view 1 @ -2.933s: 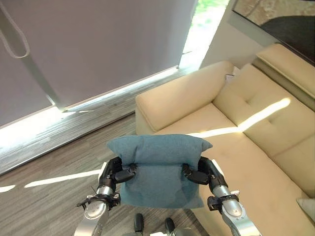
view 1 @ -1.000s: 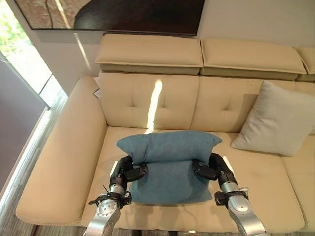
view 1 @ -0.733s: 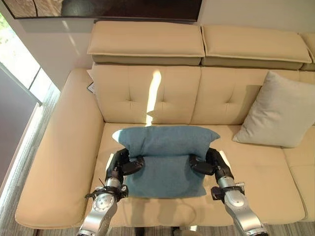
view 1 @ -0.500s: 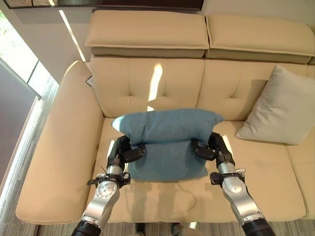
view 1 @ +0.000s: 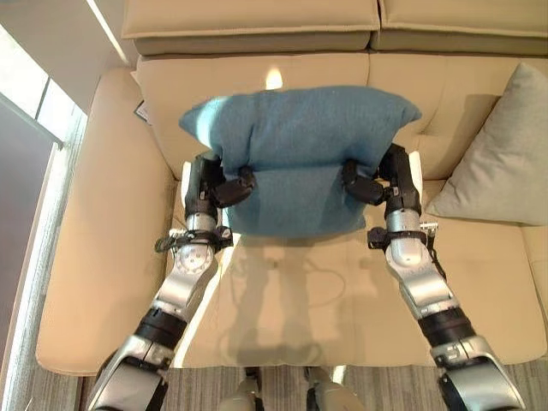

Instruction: Pick up all the scattered cushions and arrange them neatly on the sofa.

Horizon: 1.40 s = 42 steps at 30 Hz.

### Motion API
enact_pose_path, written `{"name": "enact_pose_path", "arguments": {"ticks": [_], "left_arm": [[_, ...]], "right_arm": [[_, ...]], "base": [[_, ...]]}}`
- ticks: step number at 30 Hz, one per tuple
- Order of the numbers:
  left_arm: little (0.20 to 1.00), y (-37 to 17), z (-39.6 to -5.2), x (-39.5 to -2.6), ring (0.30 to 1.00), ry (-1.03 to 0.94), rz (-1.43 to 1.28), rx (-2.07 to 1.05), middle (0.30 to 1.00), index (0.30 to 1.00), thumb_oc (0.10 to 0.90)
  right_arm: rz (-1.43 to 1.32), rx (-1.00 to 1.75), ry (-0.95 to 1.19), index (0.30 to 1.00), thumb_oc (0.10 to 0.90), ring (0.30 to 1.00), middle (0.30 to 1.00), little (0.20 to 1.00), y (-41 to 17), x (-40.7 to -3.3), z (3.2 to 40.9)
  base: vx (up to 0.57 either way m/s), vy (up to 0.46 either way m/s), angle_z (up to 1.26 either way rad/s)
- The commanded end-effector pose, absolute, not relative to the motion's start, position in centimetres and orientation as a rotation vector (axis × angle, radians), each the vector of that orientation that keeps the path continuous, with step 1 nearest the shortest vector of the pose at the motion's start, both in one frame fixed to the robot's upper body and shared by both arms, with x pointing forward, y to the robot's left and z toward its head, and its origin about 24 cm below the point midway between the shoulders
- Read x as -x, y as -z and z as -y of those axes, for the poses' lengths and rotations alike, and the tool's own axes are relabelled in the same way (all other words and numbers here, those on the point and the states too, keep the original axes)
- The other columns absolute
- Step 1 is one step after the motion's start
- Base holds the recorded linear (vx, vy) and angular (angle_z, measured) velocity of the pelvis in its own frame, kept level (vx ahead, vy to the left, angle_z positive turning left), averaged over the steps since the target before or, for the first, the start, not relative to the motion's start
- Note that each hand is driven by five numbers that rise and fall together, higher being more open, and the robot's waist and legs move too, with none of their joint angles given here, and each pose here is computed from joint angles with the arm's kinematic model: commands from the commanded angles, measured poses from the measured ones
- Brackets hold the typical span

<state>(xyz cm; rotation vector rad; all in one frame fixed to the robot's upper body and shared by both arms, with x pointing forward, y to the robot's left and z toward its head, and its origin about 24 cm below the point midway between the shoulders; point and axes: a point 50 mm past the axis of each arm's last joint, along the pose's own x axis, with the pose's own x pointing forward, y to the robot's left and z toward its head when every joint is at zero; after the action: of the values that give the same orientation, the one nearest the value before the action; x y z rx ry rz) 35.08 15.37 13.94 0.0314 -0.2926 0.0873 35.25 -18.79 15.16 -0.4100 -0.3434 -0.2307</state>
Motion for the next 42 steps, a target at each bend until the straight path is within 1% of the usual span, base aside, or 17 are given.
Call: {"name": "enact_pose_path", "arguments": {"ticks": [1,9,13,14,15,16,17,20,23,26,28,29,30,34,37,42], "left_arm": [[0.300,-20.5,-12.9,-35.6,0.300,0.012,0.611,-0.046,0.300,0.300,0.400],[0.300,-19.3,-13.0,-36.2,0.300,0.001,0.546,-0.041,0.300,0.300,0.400],[0.300,-17.5,-13.2,-36.1,0.300,0.002,0.488,-0.051,0.300,0.300,0.400],[0.401,-17.2,-13.2,-36.1,0.401,0.004,0.478,-0.057,0.401,0.401,0.467],[0.538,-16.9,-13.3,-36.0,0.538,0.002,0.467,-0.061,0.538,0.538,0.558],[0.686,-16.6,-13.4,-36.0,0.686,0.000,0.456,-0.066,0.686,0.686,0.657],[0.900,-16.4,-13.4,-35.9,0.900,-0.004,0.451,-0.069,0.900,0.900,0.800],[0.900,-16.2,-13.6,-36.0,0.900,-0.009,0.443,-0.077,0.900,0.900,0.800],[0.900,-17.0,-14.4,-36.3,0.900,-0.034,0.465,-0.110,0.900,0.900,0.800],[0.900,-17.5,-16.0,-36.3,0.900,-0.067,0.475,-0.139,0.900,0.900,0.800],[0.900,-17.8,-17.7,-36.1,0.900,-0.111,0.482,-0.169,0.900,0.900,0.800],[0.900,-17.8,-17.7,-36.1,0.900,-0.111,0.482,-0.169,0.900,0.900,0.800],[0.900,-17.6,-19.6,-35.7,0.900,-0.156,0.475,-0.189,0.900,0.900,0.800],[0.900,-16.1,-23.3,-34.4,0.900,-0.251,0.421,-0.209,0.900,0.900,0.800],[0.900,-14.3,-25.1,-33.0,0.900,-0.289,0.373,-0.215,0.900,0.900,0.800],[0.900,-14.2,-25.1,-32.9,0.900,-0.289,0.369,-0.215,0.900,0.900,0.800]], "right_arm": [[0.604,0.317,0.221,0.300,0.400,0.300,0.300,0.300,-20.3,-35.6,16.9],[0.524,0.379,0.213,0.300,0.400,0.300,0.300,0.300,-19.2,-36.8,17.1],[0.460,0.400,0.225,0.300,0.400,0.300,0.300,0.300,-17.8,-37.0,17.6],[0.451,0.402,0.228,0.561,0.574,0.561,0.561,0.561,-17.5,-36.9,17.7],[0.442,0.404,0.232,0.721,0.681,0.721,0.721,0.721,-17.3,-36.9,17.8],[0.432,0.411,0.236,0.822,0.748,0.822,0.822,0.822,-17.1,-36.9,17.9],[0.422,0.418,0.243,0.900,0.800,0.900,0.900,0.900,-16.9,-36.9,18.0],[0.413,0.446,0.258,0.900,0.800,0.900,0.900,0.900,-16.8,-37.1,18.4],[0.424,0.522,0.314,0.900,0.800,0.900,0.900,0.900,-18.1,-37.4,20.2],[0.405,0.574,0.368,0.900,0.800,0.900,0.900,0.900,-18.5,-37.2,22.3],[0.391,0.594,0.418,0.900,0.800,0.900,0.900,0.900,-18.6,-36.7,24.2],[0.391,0.594,0.418,0.900,0.800,0.900,0.900,0.900,-18.6,-36.7,24.2],[0.370,0.584,0.462,0.900,0.800,0.900,0.900,0.900,-18.1,-35.9,25.8],[0.283,0.545,0.518,0.900,0.800,0.900,0.900,0.900,-15.5,-33.7,28.9],[0.234,0.541,0.529,0.900,0.800,0.900,0.900,0.900,-13.7,-32.0,30.2],[0.231,0.542,0.528,0.900,0.800,0.900,0.900,0.900,-13.6,-31.9,30.2]], "base": [[-0.01,-0.013,0.14],[-0.02,-0.003,-0.01],[-0.02,0.008,0.00],[0.00,0.008,0.41],[-0.01,0.006,0.46],[0.00,0.002,0.08],[-0.02,-0.002,-0.15],[-0.01,-0.002,-0.02],[0.00,-0.003,-0.01],[0.00,0.000,0.01],[0.00,0.000,0.00],[0.04,0.002,0.02],[0.04,-0.001,-0.01],[0.06,-0.004,-0.01],[0.07,-0.008,-0.04],[0.01,0.000,-0.04]]}}
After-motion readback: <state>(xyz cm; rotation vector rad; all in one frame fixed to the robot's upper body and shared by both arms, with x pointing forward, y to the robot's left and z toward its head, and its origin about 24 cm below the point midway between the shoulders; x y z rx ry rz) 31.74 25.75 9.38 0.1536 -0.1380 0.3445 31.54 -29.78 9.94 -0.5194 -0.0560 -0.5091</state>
